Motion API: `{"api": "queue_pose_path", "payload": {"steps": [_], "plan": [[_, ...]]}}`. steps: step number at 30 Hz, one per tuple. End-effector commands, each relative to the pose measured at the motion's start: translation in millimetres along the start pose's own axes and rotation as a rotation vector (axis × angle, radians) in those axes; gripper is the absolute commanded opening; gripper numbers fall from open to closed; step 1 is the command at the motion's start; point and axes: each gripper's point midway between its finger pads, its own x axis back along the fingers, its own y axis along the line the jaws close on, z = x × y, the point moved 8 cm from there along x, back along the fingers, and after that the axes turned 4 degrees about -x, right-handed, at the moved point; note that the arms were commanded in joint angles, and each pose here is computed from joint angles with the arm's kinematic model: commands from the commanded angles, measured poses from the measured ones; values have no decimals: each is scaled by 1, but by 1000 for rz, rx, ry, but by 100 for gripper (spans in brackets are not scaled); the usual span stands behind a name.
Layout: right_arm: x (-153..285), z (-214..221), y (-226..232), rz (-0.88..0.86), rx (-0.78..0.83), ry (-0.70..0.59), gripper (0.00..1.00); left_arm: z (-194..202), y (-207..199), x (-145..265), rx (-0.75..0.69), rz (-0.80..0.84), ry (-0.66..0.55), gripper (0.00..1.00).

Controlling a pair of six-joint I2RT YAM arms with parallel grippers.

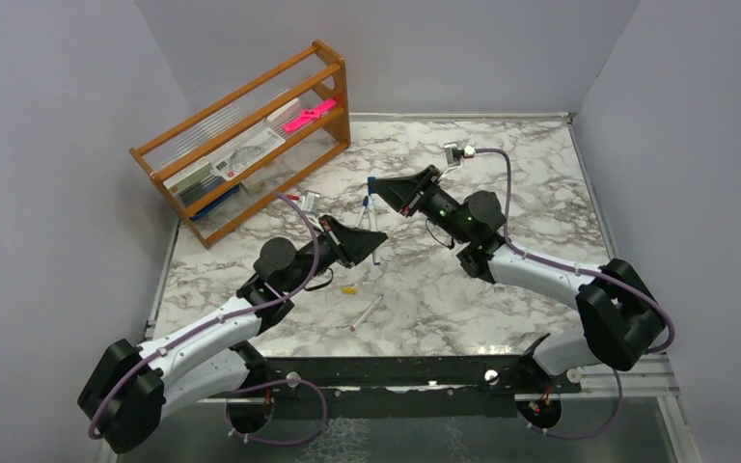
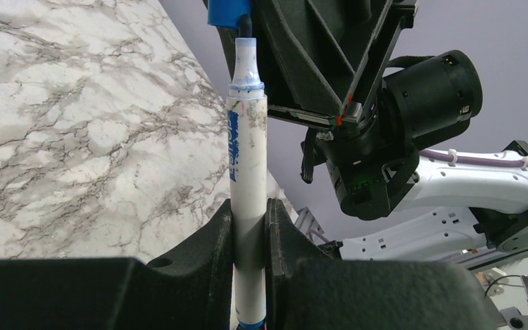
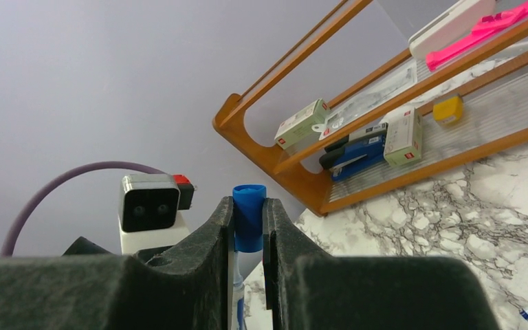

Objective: Insert the pens into the pen caps

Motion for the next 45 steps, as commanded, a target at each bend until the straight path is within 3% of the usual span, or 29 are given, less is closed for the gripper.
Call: {"api": "queue_pose_path", "payload": {"steps": [1, 33, 45], "plan": [[-7, -12, 13, -70, 34, -23, 2, -7, -11, -1, -33, 58, -25, 0], [23, 7, 5, -45, 28, 51, 2, -12, -7, -13, -65, 22, -41, 0], [34, 9, 15, -99, 67, 89, 2, -20, -6, -19, -273, 35, -60, 0]]}}
